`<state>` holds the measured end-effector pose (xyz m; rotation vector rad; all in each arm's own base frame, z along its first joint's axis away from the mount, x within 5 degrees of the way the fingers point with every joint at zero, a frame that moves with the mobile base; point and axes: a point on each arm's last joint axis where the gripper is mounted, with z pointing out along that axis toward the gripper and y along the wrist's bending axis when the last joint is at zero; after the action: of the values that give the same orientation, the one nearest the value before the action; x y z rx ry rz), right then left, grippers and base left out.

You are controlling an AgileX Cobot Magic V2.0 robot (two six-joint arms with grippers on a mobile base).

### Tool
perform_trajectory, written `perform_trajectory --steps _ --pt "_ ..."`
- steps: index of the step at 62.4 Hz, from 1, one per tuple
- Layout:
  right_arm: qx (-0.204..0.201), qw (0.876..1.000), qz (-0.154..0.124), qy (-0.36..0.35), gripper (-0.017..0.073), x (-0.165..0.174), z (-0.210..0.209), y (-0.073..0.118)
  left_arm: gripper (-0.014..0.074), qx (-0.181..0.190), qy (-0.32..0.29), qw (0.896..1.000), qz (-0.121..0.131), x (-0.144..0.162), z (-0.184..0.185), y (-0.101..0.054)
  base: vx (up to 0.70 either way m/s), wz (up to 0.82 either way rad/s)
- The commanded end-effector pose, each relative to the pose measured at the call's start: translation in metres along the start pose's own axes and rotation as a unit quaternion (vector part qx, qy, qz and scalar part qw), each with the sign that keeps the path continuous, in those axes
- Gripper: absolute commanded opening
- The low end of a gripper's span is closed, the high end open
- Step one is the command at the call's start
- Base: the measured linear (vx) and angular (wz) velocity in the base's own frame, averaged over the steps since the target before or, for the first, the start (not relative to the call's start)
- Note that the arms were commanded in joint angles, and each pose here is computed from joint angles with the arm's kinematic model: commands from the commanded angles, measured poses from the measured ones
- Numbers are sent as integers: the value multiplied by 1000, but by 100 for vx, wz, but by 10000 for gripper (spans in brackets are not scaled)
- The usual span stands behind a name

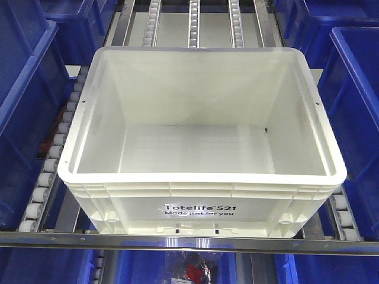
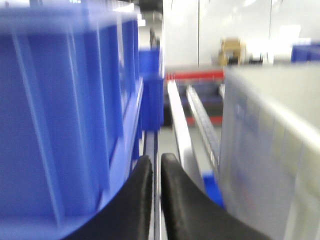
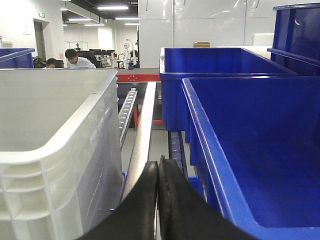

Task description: Move bin from left to right shelf

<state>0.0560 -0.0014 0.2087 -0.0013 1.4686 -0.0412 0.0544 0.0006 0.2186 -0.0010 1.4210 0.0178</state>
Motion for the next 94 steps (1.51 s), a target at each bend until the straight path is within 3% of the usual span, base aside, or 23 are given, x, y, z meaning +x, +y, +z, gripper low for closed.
perform_trajectory --steps 1,8,15,22,28,34,45,68,75,88,94 --pt "1 997 -9 -79 -9 -35 -5 -1 39 2 -119 993 -13 -46 -6 0 0 0" --pt "3 995 -20 -102 -9 -71 -7 -2 39 2 -158 987 -13 -88 -11 1 0 0" --pt "5 994 -20 -110 -9 -108 -4 -3 39 3 -158 987 -12 -123 -9 1 0 0" --pt "5 997 -19 -75 -9 -134 8 -4 39 2 -114 993 -6 -154 1 1 0 0" --pt "4 1000 -17 -18 -9 -148 21 -5 39 3 -35 999 -6 -170 15 1 0 0" --pt "3 999 -17 45 -9 -145 36 -5 39 3 33 999 -8 -170 29 1 0 0" --pt "1 992 -18 124 -9 -128 56 -5 39 3 102 995 -8 -153 44 1 0 0" --pt "0 988 -18 154 21 -120 68 -4 63 4 112 994 -16 -151 48 1 0 0" --pt "0 988 -18 154 120 -120 68 -4 150 4 112 994 -16 -151 48 1 0 0" --pt "0 989 -18 150 496 -121 68 -4 487 4 107 994 -16 -151 48 1 0 0" --pt "0 989 -14 149 624 -121 68 -4 580 4 106 994 -16 -152 49 1 0 0"
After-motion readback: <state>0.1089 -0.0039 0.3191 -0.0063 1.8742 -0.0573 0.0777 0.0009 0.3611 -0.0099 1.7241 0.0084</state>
